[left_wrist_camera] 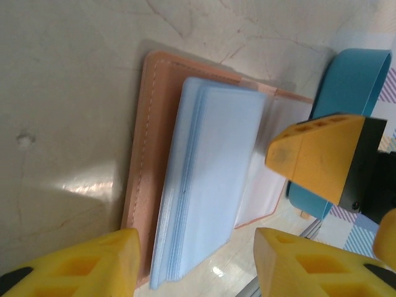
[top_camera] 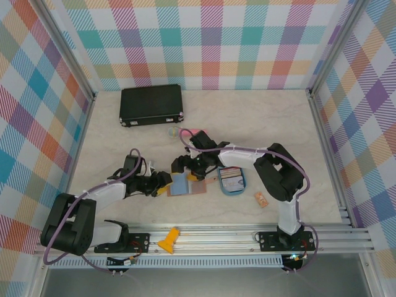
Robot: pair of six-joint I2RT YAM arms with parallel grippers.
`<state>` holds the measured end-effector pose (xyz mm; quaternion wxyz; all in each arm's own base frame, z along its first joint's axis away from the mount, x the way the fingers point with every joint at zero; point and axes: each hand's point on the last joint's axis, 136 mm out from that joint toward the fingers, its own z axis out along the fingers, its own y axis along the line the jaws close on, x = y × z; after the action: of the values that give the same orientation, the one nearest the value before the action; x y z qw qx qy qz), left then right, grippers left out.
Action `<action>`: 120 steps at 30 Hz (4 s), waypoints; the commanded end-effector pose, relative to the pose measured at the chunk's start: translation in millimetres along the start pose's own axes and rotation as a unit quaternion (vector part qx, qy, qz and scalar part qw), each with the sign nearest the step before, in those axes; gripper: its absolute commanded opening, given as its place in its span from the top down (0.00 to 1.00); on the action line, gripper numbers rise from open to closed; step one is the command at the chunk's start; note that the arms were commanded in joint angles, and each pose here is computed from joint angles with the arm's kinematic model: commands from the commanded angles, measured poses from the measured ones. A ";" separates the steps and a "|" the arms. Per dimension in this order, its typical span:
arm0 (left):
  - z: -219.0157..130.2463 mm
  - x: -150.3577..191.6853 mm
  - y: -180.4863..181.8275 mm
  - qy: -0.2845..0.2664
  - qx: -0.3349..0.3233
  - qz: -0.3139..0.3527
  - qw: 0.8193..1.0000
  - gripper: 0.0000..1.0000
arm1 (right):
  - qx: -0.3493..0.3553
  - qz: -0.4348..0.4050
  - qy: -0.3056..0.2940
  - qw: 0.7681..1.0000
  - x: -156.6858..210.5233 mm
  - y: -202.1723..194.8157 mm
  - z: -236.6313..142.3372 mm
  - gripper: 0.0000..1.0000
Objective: Put the credit cards into the card holder
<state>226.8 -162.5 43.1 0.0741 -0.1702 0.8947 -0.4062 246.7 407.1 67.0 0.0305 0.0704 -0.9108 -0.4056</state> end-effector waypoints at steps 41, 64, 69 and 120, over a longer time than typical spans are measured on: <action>15.6 -0.7 -15.8 0.015 0.007 0.041 0.999 0.47 | 0.101 0.012 -0.023 0.995 -4.5 -37.0 -17.0 0.16; -62.2 -27.2 5.7 -0.073 -0.139 -0.007 0.988 0.47 | 0.268 -0.072 -0.045 0.960 2.3 -6.9 -26.8 0.17; -69.5 -33.9 3.1 -0.085 -0.121 -0.026 0.989 0.44 | 0.309 -0.069 -0.038 0.948 6.9 -9.2 -8.0 0.14; -65.1 -29.5 9.4 -0.089 -0.094 -0.026 0.991 0.41 | 0.366 -0.101 -0.016 0.925 12.1 -13.8 29.6 0.12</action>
<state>238.4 -103.6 83.4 0.1348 -0.2281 0.9134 -0.3089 234.3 415.8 37.9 -0.0558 0.1601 -0.9842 -0.0520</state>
